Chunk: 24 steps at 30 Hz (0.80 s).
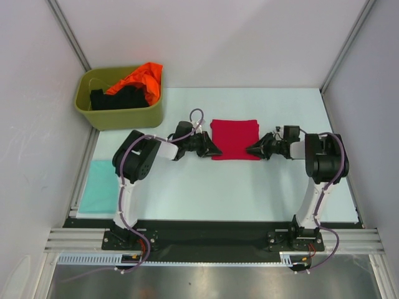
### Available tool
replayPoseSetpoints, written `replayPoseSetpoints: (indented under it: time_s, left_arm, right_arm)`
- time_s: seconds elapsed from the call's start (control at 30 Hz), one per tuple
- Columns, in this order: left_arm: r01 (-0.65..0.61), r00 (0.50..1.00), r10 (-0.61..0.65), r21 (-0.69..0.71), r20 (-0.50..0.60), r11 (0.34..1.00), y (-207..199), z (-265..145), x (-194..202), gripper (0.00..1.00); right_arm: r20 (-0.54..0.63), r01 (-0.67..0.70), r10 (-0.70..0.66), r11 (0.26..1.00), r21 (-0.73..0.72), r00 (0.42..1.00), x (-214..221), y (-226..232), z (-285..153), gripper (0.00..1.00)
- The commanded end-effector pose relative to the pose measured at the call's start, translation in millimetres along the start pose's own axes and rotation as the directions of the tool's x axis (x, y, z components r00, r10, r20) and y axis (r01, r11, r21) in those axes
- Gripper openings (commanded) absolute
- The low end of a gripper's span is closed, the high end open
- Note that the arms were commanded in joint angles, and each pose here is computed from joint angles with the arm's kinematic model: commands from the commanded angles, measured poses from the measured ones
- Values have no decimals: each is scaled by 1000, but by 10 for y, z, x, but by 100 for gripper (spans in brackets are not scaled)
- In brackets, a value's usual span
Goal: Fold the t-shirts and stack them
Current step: Fold the tshirt
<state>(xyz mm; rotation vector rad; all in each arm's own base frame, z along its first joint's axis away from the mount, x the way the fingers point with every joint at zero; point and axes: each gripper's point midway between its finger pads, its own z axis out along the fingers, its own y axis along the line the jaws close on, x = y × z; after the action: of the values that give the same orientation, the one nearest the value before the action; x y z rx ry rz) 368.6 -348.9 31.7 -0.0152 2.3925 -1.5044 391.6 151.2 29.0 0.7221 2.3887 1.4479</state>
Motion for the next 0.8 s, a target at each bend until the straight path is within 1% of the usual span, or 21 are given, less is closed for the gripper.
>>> replayPoseSetpoints:
  time_s: [0.0,0.03,0.07,0.13,0.17,0.23,0.27,0.3,0.33,0.37,0.4,0.43,0.47,0.5,0.53,0.57,0.6,0.67,0.77]
  left_arm:
    - [-72,997,72,-69,-7,995,46,-221,59,22]
    - [-69,998,68,-81,-17,994,24,-271,82,22]
    - [-92,996,91,-80,-15,993,-33,-301,68,22]
    - [-112,994,113,-77,3,991,-201,-381,-23,24]
    - [-133,991,134,-62,21,989,-327,-378,-132,25]
    - [-127,991,129,-63,37,990,-379,-342,-267,25]
    - [-149,987,151,-39,63,988,-524,-301,-439,26]
    - [-150,986,151,-28,70,988,-566,-259,-512,26]
    - [-129,990,130,-27,61,991,-466,-158,-551,26]
    - [-132,987,131,3,88,991,-593,-97,-723,26]
    - [-133,986,131,15,99,991,-591,-35,-802,25]
    - [-107,990,106,3,95,994,-436,75,-838,25]
    - [-111,987,108,19,120,994,-498,138,-985,25]
    - [-115,984,110,32,137,993,-493,185,-1067,25]
    - [-109,983,101,40,154,993,-463,214,-1153,25]
    - [-72,985,64,45,159,996,-342,314,-1212,25]
    - [-72,982,61,57,179,996,-319,338,-1290,25]
    - [-46,979,34,55,203,997,-138,408,-1409,24]
    - [-27,967,14,50,253,998,37,373,-1618,24]
  right_arm:
    - [84,66,-69,997,36,994,-222,-6,-336,26]
    - [95,74,-78,996,47,992,-276,5,-405,26]
    - [104,123,-128,991,53,986,-328,73,-460,27]
    - [110,138,-145,988,67,983,-428,198,-499,27]
    - [117,134,-140,989,62,983,-471,249,-500,28]
    - [138,132,-135,991,34,981,-594,381,-455,28]
    - [154,125,-124,992,4,980,-656,477,-407,28]
    - [149,104,-103,995,-2,983,-686,460,-326,28]
    - [160,116,-112,993,-16,981,-763,545,-274,28]
    - [162,135,-128,990,-35,979,-796,608,-179,29]
    - [163,105,-96,993,-49,982,-834,645,-122,29]
    - [160,89,-79,995,-55,984,-910,608,-7,29]
    - [172,97,-82,992,-84,982,-974,663,61,30]
    - [167,62,-44,993,-102,985,-1003,685,138,30]
    - [155,26,-10,995,-97,988,-1047,546,271,30]
    - [171,49,-27,991,-123,985,-1157,642,317,30]
    - [171,43,-20,991,-129,985,-1211,632,379,30]
    - [180,33,-7,989,-144,984,-1382,605,499,30]
    - [210,24,7,989,-148,978,-1639,536,557,30]
